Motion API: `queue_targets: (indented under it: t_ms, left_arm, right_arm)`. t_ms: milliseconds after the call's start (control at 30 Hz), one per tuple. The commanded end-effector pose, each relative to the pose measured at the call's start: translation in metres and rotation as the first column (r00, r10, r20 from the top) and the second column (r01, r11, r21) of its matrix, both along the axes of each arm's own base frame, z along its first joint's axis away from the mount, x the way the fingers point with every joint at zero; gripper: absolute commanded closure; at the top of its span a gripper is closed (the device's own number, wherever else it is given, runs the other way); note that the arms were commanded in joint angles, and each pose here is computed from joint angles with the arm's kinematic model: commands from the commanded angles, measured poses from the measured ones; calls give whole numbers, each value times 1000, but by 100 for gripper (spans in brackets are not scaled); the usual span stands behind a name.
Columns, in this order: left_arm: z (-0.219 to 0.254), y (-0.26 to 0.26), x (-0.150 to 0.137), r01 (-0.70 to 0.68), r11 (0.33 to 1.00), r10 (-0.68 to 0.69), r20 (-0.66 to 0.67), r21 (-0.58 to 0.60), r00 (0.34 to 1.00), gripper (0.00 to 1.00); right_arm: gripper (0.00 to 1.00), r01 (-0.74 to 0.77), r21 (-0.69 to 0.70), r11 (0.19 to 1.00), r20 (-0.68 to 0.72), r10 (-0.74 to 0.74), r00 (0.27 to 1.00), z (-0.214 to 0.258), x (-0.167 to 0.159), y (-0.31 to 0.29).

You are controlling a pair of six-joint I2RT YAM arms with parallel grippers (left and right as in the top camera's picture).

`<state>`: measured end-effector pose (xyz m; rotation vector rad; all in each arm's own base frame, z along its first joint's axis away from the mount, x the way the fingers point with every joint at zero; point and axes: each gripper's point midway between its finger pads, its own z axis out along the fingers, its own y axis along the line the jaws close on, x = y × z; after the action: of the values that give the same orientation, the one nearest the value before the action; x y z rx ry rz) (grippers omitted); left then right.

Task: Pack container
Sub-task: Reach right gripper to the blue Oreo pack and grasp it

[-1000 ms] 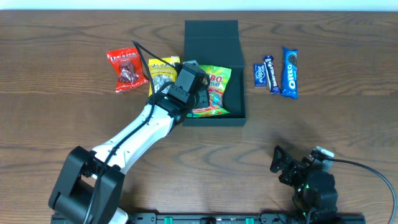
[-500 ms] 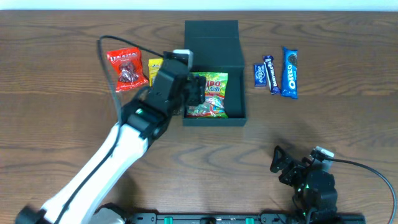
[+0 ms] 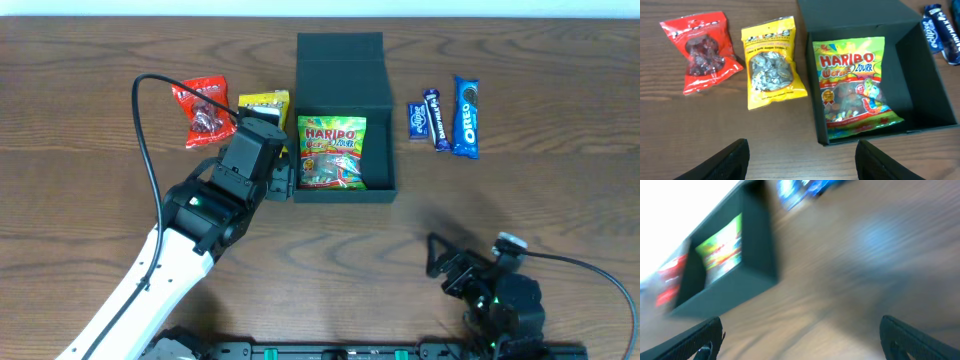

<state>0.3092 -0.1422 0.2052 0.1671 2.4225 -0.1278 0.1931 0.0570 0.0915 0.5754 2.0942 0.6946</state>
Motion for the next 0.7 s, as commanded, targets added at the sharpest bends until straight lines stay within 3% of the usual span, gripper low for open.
queue_targets:
  t_ms: [0, 133, 300, 400, 667]
  left_arm:
    - [11, 5, 2, -7, 1000, 6, 33, 14, 999, 31]
    - [11, 4, 2, -2, 1000, 2, 30, 10, 1000, 30]
    - [10, -6, -2, 38, 999, -38, 7, -30, 999, 30]
    - [9, -12, -5, 61, 997, -62, -4, -56, 998, 30]
    - [9, -15, -7, 78, 994, -79, -14, -73, 997, 30]
  right_arm:
    - [1, -221, 284, 933, -56, 247, 967, 10, -26, 55]
    - [1, -177, 392, 903, -88, 229, 970, 15, -27, 60]
    - [1, -263, 354, 898, 107, 240, 965, 52, -11, 62]
    - [1, -275, 345, 897, 146, 238, 960, 65, -7, 63]
    - [1, -127, 0, 992, 51, 127, 991, 97, 33, 22]
